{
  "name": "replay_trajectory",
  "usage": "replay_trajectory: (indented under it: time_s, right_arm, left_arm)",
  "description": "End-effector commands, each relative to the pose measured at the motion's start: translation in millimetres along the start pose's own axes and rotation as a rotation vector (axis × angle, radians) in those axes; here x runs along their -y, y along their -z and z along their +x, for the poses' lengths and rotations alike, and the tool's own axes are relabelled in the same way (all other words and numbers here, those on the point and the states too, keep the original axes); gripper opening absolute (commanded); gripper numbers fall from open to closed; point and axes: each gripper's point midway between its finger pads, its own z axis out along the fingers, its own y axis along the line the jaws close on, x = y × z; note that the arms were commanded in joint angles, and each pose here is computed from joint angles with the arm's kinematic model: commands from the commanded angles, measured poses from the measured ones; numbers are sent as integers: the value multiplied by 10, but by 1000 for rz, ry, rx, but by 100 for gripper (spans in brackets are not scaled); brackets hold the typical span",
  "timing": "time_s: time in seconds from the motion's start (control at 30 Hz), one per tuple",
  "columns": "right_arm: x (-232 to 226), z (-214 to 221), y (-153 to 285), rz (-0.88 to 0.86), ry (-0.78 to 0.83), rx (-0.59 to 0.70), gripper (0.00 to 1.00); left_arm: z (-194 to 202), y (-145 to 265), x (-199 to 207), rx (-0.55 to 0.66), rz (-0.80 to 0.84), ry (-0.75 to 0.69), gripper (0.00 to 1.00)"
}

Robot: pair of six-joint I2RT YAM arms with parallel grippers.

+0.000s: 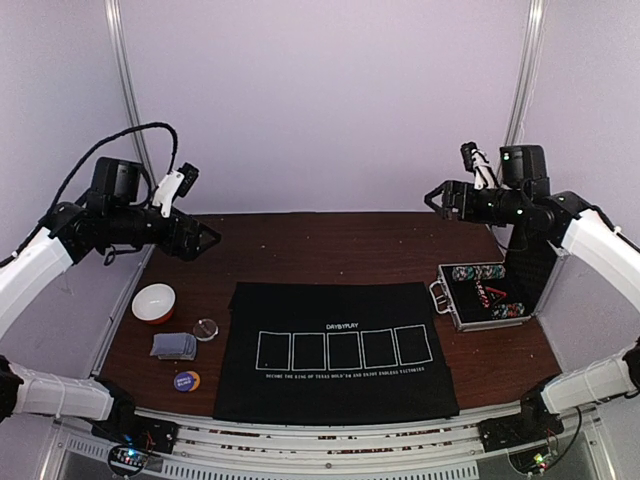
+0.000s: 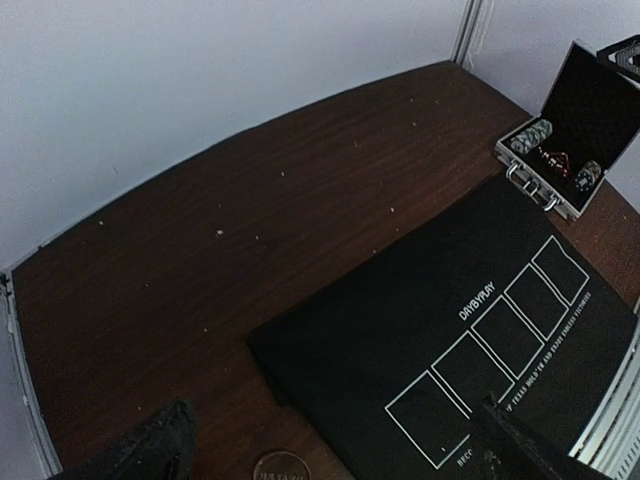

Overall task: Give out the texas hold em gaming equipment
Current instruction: Pick up the dealer button from the center of the board.

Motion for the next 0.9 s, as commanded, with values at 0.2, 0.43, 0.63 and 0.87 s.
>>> replay_trajectory:
  time_s: [0.2, 0.43, 0.63, 0.87]
  right_arm:
    - [-146, 744, -169, 152, 49, -320, 90]
    - [-120, 1119, -292, 221, 115, -473, 91]
    - [-154, 1278, -388, 221, 150, -512, 92]
    - [-184, 1390, -429, 215, 182, -537, 96]
  left_arm:
    - [796, -196, -88, -338, -73, 109, 98]
    - [1231, -328, -280, -459, -190, 165, 98]
    - [1696, -598, -396, -574, -251, 211, 98]
    - [2184, -992, -525, -726, -291, 203, 98]
